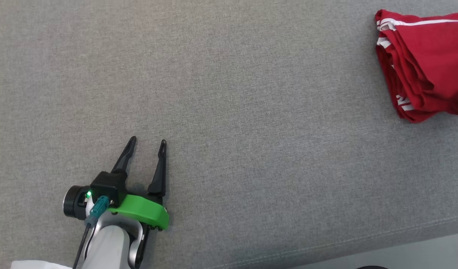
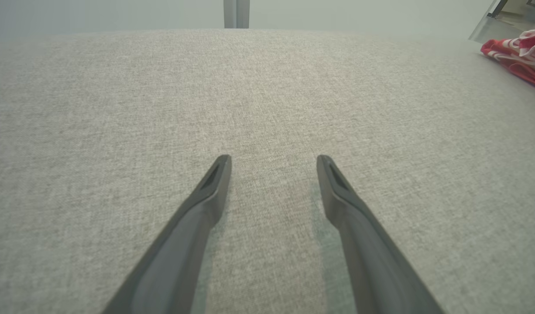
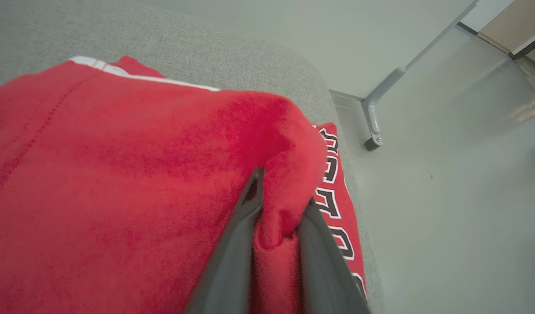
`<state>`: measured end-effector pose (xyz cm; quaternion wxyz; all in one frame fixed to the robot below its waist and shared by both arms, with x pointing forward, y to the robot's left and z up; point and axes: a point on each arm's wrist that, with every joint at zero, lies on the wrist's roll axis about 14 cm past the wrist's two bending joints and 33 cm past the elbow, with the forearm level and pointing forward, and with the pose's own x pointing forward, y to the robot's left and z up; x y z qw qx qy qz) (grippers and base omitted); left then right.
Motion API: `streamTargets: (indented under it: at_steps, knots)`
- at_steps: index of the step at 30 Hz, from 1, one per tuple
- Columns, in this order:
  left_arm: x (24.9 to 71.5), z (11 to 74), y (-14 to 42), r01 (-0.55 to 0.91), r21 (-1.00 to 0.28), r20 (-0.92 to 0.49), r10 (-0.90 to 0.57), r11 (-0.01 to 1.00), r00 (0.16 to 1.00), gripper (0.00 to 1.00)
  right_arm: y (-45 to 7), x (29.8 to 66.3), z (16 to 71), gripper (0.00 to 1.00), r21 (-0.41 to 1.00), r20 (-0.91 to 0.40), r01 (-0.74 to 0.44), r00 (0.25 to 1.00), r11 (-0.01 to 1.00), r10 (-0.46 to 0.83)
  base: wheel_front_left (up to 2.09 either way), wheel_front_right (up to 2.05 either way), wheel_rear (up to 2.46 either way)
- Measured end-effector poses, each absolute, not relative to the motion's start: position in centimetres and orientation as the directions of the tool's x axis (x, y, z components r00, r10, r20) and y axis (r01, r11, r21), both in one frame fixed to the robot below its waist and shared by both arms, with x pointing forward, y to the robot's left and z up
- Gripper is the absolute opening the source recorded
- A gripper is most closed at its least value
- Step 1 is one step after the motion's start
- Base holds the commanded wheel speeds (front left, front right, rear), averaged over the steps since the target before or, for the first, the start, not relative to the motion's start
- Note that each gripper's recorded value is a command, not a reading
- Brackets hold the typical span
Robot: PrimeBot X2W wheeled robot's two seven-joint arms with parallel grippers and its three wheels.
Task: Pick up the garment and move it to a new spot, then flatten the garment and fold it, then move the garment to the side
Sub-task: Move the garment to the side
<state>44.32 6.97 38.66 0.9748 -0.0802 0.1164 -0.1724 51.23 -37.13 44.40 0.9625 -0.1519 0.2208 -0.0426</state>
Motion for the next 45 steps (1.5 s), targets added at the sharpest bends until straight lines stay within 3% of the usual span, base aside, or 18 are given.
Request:
streamTargets:
  at_steps: [5,11,26,45]
  knots:
    - [44.2,38.1,7.6,0.302,-0.195,-0.215,-0.341,0.933,0.915,1.0,-39.7,52.0,45.8,1.0,-0.355,-0.349,0.101,0.908,0.93,-0.232,0.0,0.0,0.0]
    - [44.4,39.1,7.4,0.308,-0.192,-0.191,-0.343,0.932,0.92,1.0,-39.2,53.2,49.5,1.0,-0.279,-0.216,0.169,0.948,0.945,-0.234,0.0,0.0,0.0]
    - [42.2,42.4,9.7,0.232,-0.193,-0.14,-0.261,0.953,0.955,1.0,-25.8,47.6,48.5,1.0,-0.068,-0.073,0.016,0.997,0.998,-0.021,0.0,0.0,0.0]
    - [38.2,45.0,14.9,0.077,-0.183,-0.092,-0.095,0.98,0.991,1.0,-17.9,40.7,47.8,1.0,0.062,-0.044,-0.081,0.995,0.995,0.084,0.0,0.0,0.0]
